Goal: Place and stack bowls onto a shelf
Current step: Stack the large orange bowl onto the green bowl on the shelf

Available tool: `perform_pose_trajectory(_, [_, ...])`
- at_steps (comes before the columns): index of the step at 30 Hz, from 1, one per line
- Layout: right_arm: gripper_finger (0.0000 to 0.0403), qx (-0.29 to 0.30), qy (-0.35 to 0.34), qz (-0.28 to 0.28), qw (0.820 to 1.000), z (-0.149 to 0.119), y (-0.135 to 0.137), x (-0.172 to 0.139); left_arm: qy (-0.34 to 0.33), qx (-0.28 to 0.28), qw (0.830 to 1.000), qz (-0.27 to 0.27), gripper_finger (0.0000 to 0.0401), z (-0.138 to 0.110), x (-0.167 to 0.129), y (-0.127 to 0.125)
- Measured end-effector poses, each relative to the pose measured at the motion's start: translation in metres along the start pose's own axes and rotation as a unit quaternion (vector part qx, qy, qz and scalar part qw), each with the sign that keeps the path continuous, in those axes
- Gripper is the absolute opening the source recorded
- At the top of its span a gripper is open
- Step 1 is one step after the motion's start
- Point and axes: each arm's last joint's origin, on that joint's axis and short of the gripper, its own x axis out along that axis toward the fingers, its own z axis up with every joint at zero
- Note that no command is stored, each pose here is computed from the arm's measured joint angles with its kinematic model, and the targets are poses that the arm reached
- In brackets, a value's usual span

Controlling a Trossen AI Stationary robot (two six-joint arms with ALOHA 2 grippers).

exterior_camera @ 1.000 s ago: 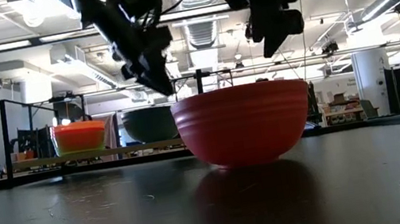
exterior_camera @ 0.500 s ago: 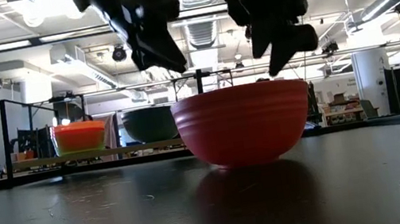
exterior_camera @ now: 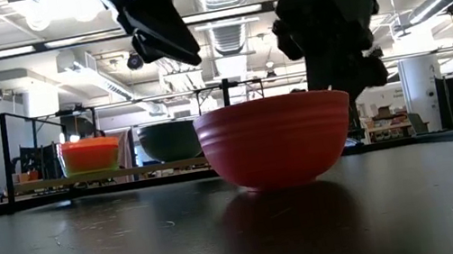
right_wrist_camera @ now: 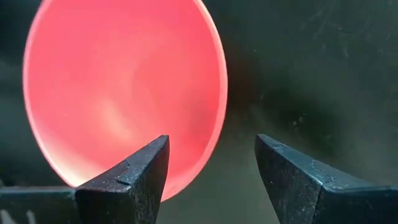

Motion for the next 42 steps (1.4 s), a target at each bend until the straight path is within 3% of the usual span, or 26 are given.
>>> perform_pose_trajectory(5, [0.0226,-0.015,0.0,0.003,1.0,-0.004,-0.001,0.004,0.007,-0.005,1.0,-0.012,0.0109,-0.007,0.001,-0.017])
perform_pose_trajectory(13, [0.0221,-0.041,-0.01,0.012,0.999,-0.009,-0.007,0.012,-0.004,-0.009,1.0,0.011,0.0109,-0.015,-0.001,-0.041])
perform_pose_trajectory(20, [0.0172,-0.047,-0.031,0.026,0.998,-0.007,-0.005,0.014,-0.015,-0.021,0.999,0.026,0.0109,-0.02,-0.003,-0.056])
perform_pose_trajectory(30, [0.0098,-0.066,-0.047,0.012,0.997,-0.006,-0.006,0.014,-0.038,-0.033,0.996,0.072,0.0109,-0.025,-0.004,-0.064])
perform_pose_trajectory(42, [0.0086,-0.064,-0.053,0.017,0.996,-0.009,-0.011,0.02,-0.02,-0.026,0.994,0.107,0.0109,-0.031,0.019,-0.065])
